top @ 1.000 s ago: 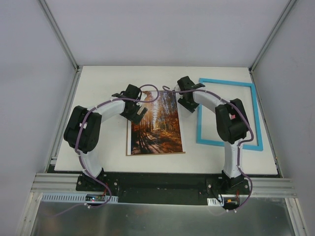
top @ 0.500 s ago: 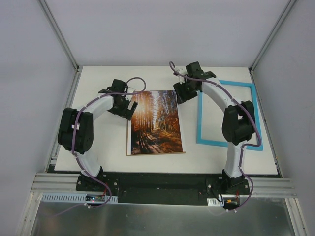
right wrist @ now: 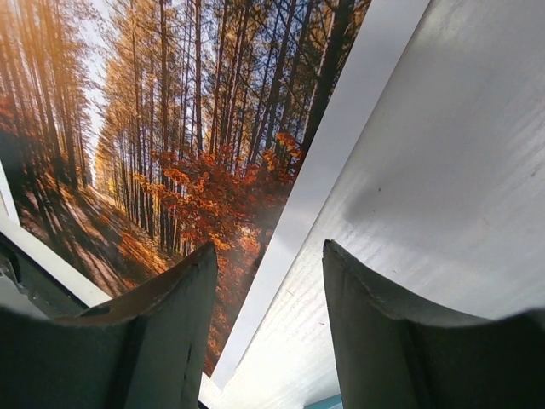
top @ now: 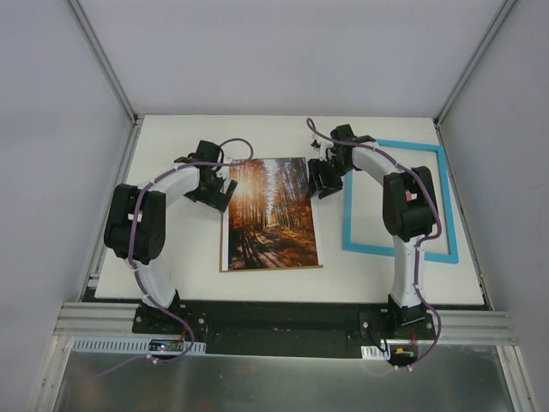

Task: Take the photo out of the frame

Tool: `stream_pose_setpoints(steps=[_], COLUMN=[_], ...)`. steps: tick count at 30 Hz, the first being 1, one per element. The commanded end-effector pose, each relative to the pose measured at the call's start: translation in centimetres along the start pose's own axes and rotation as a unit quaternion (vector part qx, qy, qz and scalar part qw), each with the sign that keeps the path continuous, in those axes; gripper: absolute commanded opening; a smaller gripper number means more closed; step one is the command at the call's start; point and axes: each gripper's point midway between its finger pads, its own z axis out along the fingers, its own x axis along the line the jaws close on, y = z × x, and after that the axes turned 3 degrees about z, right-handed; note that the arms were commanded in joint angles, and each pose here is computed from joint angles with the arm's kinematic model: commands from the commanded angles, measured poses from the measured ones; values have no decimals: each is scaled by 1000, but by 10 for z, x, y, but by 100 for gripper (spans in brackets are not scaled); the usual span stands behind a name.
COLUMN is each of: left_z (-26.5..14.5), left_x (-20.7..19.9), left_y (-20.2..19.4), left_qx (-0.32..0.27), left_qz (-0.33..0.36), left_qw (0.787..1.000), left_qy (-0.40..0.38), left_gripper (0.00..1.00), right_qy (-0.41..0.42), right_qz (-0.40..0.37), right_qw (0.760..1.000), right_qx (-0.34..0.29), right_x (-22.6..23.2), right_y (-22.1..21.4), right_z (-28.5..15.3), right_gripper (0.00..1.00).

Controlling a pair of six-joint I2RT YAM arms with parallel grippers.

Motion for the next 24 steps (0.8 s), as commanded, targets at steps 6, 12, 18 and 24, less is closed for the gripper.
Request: stream_pose_setpoints(steps=[6, 12, 18, 24], left_z=[2, 4, 5, 8], left_x=[-10, -13, -15, -20], left_y=[0, -4, -5, -8], left_qx=[11, 15, 17, 21], left_qz=[7, 6, 5, 8], left_qw=[1000, 1000, 1000, 1000], left_qy=[4, -1, -3, -10], left_gripper=[99, 99, 99, 99], right_qy=[48, 55, 24, 46], right_qz=[37, 48, 46, 57], right_qw=[998, 997, 999, 997], right_qx=[23, 32, 17, 17], right_x=[9, 7, 0, 5], right_y=[-13, -16, -11, -12], right_z=[5, 11, 2, 1], right_gripper=[53, 53, 53, 52])
